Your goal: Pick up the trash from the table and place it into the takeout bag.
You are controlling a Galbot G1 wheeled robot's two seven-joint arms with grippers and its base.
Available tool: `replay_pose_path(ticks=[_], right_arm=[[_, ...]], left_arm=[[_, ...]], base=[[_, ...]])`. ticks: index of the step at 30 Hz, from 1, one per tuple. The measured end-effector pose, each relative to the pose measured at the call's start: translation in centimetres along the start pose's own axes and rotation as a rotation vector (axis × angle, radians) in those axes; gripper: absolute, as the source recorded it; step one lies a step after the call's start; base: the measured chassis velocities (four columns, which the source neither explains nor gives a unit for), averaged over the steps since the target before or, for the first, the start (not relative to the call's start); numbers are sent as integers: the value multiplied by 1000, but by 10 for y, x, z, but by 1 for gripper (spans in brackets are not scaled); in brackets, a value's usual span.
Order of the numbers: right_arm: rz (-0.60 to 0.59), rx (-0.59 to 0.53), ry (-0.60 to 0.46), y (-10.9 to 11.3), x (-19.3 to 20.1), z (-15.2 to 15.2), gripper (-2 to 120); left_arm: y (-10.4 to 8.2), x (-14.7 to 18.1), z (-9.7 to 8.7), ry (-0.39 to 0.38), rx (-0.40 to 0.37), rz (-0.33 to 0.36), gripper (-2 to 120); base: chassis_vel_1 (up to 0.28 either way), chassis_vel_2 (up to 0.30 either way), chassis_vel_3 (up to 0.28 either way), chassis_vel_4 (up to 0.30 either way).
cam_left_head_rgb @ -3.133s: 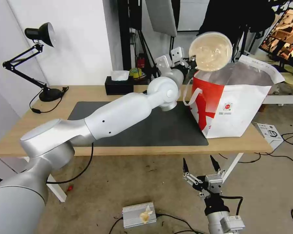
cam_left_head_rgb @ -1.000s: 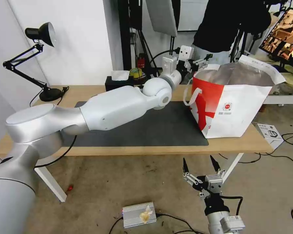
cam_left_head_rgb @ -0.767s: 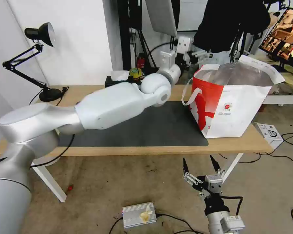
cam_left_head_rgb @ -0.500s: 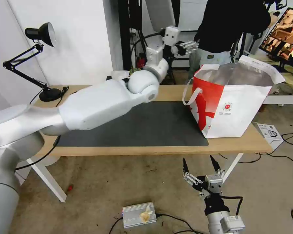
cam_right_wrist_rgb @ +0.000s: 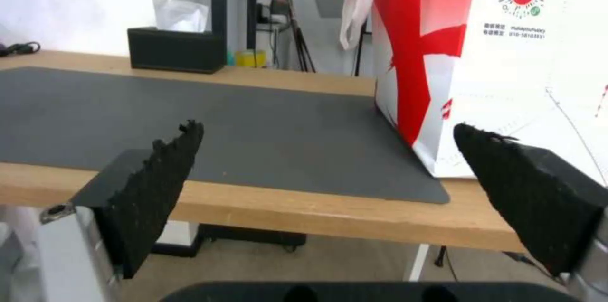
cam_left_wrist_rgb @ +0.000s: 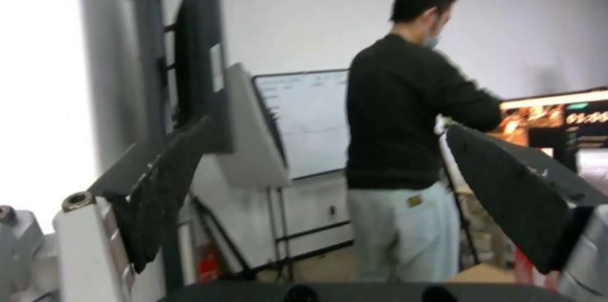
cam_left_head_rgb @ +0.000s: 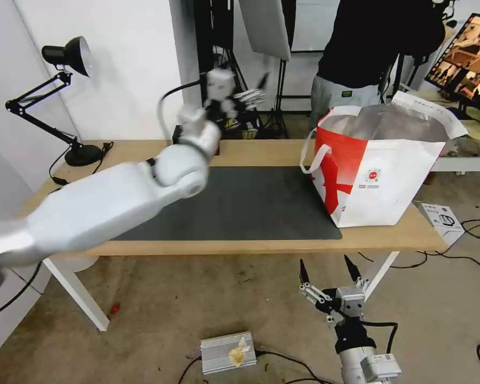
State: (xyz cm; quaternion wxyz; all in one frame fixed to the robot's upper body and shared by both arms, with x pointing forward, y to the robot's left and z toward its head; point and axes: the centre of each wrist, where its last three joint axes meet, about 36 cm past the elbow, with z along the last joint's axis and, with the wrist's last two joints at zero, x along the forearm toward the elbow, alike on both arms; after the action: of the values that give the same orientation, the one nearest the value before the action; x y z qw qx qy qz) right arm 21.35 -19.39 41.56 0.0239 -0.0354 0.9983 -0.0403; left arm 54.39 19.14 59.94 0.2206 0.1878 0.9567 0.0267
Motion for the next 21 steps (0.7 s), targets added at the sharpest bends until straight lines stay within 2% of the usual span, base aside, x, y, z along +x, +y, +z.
replay_pose_path(ticks=[2,6,10,13,17,21], right_arm=[[0,0,0,0,0,0,100],[0,0,0,0,0,0,100],[0,0,0,0,0,0,100],[0,0,0,0,0,0,100],[0,0,0,0,0,0,100],[0,0,0,0,0,0,100]], left_arm=[[5,25,7,17,8,-26,100],[8,52,3,11,42,-69,100],[18,78,1,3,29,-108,100],[30,112,-1,23,21,-143,100],[42,139,-8,27,-12,-145,100],[40,155,-13,17,-11,-154,100]], base=[[0,0,0,0],[0,0,0,0],[0,0,0,0],[0,0,0,0],[0,0,0,0],[0,0,0,0]])
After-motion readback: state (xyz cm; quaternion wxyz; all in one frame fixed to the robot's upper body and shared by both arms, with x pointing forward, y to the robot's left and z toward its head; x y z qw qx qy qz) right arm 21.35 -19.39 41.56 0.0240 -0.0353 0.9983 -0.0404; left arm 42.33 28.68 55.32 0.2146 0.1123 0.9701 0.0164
